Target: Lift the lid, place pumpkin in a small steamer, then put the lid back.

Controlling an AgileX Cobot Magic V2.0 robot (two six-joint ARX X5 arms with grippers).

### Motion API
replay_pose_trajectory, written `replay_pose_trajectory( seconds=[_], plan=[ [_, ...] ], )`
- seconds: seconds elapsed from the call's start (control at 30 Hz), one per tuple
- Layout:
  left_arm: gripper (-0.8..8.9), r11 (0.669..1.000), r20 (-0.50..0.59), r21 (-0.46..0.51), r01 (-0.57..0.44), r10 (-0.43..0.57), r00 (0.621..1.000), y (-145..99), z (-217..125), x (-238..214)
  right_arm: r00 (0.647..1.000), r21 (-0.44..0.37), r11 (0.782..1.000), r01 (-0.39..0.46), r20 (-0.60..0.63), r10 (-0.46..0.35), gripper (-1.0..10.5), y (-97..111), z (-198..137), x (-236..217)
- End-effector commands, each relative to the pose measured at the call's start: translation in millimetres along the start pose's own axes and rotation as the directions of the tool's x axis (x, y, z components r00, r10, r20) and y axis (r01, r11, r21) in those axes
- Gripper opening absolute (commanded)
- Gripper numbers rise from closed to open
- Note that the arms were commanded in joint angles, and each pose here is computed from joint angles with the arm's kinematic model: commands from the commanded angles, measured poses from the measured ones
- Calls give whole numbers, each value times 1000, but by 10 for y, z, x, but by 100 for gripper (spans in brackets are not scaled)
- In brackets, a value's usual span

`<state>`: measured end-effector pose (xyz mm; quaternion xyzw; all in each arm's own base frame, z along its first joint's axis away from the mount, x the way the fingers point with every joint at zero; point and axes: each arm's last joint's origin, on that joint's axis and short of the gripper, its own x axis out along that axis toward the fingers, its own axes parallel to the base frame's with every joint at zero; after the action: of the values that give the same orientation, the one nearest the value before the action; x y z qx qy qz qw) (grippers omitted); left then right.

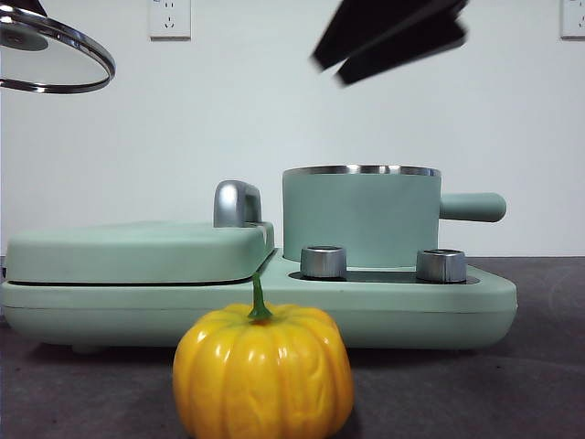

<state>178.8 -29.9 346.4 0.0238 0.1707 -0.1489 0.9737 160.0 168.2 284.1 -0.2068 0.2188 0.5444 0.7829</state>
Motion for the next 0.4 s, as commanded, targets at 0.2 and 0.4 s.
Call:
replay_pose_trajectory(
  seconds=[0.2,0.4],
  plan=[
    [11,1000,53,-7,-2,2,999,-1,82,-33,983,-27,992,-126,-134,122,368,160,-55,402],
    [11,1000,53,-7,-2,2,999,-1,82,-33,963,-72,986,-152,-237,131,408,258,-138,613]
  ],
)
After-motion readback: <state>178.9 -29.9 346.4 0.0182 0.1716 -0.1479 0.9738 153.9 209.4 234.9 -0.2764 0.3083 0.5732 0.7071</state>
